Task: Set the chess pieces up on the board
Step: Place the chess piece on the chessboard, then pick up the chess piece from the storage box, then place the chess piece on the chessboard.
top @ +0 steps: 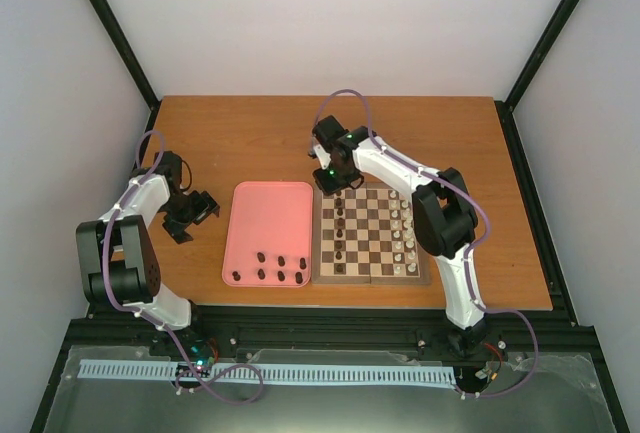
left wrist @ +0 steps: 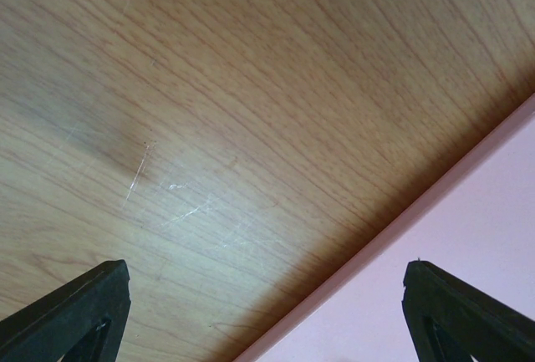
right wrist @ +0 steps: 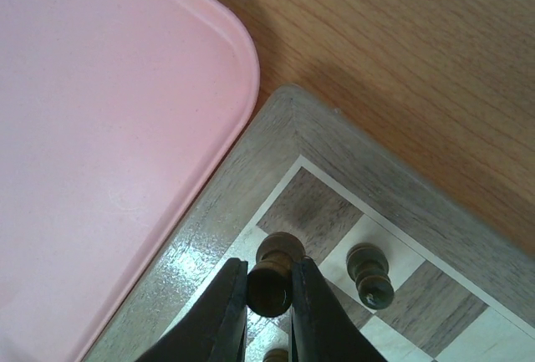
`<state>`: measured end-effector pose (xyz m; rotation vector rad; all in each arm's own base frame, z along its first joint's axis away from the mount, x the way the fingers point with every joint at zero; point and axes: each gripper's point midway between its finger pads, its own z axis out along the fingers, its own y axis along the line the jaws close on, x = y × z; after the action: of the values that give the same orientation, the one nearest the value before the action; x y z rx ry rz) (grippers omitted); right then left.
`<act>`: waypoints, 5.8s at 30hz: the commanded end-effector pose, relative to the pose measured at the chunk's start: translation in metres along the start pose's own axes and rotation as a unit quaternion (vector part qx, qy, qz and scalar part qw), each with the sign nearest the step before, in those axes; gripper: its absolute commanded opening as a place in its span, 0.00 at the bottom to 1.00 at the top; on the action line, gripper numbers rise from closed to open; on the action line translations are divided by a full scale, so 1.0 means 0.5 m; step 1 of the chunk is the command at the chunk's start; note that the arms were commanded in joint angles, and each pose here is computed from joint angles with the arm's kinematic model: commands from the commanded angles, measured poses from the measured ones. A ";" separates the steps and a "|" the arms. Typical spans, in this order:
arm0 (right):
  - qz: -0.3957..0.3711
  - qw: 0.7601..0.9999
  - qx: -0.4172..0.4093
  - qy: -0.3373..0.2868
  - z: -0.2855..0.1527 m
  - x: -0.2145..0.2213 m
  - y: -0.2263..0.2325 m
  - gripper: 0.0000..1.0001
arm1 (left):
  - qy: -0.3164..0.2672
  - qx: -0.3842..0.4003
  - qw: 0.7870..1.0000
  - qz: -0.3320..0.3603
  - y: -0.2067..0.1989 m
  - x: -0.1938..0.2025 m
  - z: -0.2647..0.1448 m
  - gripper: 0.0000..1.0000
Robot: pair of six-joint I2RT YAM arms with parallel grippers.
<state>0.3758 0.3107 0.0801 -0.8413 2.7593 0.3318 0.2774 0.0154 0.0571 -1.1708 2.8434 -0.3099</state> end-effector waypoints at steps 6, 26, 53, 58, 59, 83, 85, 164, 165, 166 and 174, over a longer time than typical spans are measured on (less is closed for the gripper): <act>0.007 1.000 0.002 -0.009 0.002 -0.005 -0.016 0.06 | -0.015 0.009 1.000 0.006 -0.014 -0.021 -0.017 1.00; 0.008 1.000 0.002 -0.007 0.036 -0.017 -0.022 0.08 | -0.016 0.009 1.000 0.008 -0.013 -0.020 -0.019 1.00; -0.004 1.000 0.011 -0.016 0.008 -0.008 -0.027 0.20 | -0.015 0.013 1.000 0.008 -0.016 -0.020 -0.019 1.00; -0.011 0.999 0.006 -0.033 -0.008 -0.022 -0.020 0.25 | -0.018 0.013 1.000 0.008 -0.015 -0.019 -0.022 1.00; -0.011 0.999 0.005 -0.037 -0.013 -0.025 -0.018 0.25 | -0.018 0.014 1.000 0.009 -0.016 -0.019 -0.022 1.00; -0.138 0.983 -0.087 -0.087 -0.136 -0.058 0.327 0.44 | -0.023 0.016 1.000 0.010 -0.023 -0.026 -0.032 1.00; -0.173 0.975 -0.117 -0.077 -0.122 -0.030 0.398 0.44 | -0.025 0.016 1.000 0.010 -0.023 -0.028 -0.033 1.00; -0.290 0.944 -0.119 -0.097 -0.096 -0.001 0.546 0.03 | -0.012 0.020 1.000 0.001 -0.027 -0.030 -0.006 1.00; -0.285 0.946 -0.110 -0.105 -0.112 -0.009 0.532 0.03 | -0.012 0.021 1.000 0.001 -0.028 -0.030 -0.006 1.00; -0.278 0.949 -0.101 -0.110 -0.126 -0.015 0.515 0.03 | -0.011 0.021 1.000 0.001 -0.028 -0.029 -0.005 1.00; -0.197 0.974 -0.049 -0.104 -0.171 -0.042 0.301 0.03 | -0.004 0.025 1.000 0.000 -0.034 -0.030 -0.001 1.00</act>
<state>0.2559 0.4631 0.2056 -1.3587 2.2259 0.5493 0.2891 0.0130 0.0557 -1.1634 2.8331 -0.3521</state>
